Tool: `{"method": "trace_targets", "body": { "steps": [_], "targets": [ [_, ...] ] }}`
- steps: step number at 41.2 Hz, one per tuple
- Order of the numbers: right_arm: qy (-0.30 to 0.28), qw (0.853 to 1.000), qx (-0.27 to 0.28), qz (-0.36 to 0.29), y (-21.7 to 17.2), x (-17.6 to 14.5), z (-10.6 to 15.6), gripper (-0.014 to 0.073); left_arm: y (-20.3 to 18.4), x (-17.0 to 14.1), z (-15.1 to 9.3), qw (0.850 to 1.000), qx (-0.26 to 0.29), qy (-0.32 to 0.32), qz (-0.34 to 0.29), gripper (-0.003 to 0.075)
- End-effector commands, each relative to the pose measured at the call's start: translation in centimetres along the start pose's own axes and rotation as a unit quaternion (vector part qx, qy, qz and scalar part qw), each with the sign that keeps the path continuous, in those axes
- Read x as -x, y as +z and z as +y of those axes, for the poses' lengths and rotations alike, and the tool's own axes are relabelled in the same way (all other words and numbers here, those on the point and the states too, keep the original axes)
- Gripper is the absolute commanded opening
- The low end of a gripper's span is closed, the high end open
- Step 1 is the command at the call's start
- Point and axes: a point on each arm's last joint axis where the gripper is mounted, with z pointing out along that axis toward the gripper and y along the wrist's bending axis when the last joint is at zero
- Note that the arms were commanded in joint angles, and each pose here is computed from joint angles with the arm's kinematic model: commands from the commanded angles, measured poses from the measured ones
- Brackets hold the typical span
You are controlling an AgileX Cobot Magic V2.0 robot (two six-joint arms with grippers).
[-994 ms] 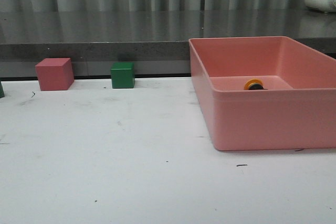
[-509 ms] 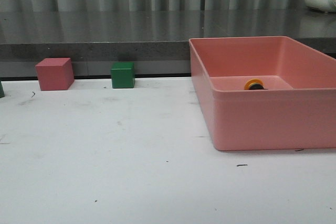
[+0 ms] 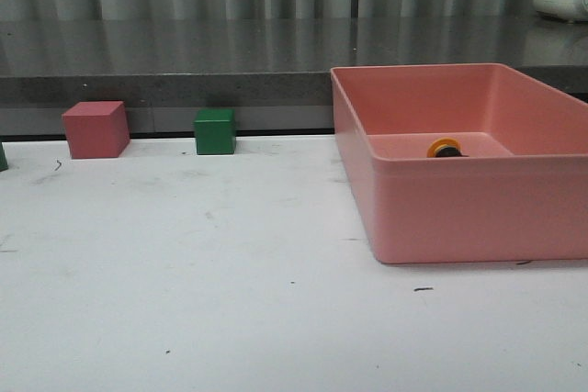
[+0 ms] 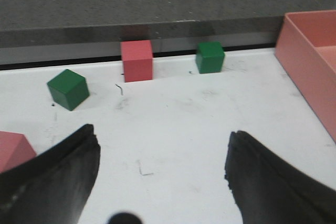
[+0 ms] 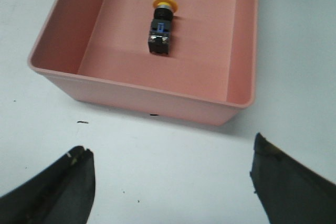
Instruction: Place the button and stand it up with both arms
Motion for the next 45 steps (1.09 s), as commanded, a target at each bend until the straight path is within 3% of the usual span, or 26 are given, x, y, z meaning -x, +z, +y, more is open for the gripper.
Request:
{"method": "trace_targets", "body": {
  "steps": [1,11,32,45],
  "targets": [
    [-0.012,1.000,0.013,-0.023,-0.2,2.3,0.5,0.0623,-0.6,1.4,-1.0,0.999,-0.038,0.010,-0.030,0.0470],
    [-0.009,0.999,0.018,0.031,2.8,5.0,0.8,0.0623,-0.7,1.2,-2.4,0.995,-0.097,0.011,-0.020,0.0433],
    [-0.005,0.989,0.018,0.144,14.8,10.7,1.3,0.0623,-0.7,1.2,-2.4,0.995,-0.098,0.011,-0.020,0.0417],
    [0.049,0.979,-0.006,0.196,23.4,11.8,1.1,0.0623,-0.7,1.2,-2.4,0.995,-0.098,0.011,-0.020,0.0417]
  ]
}}
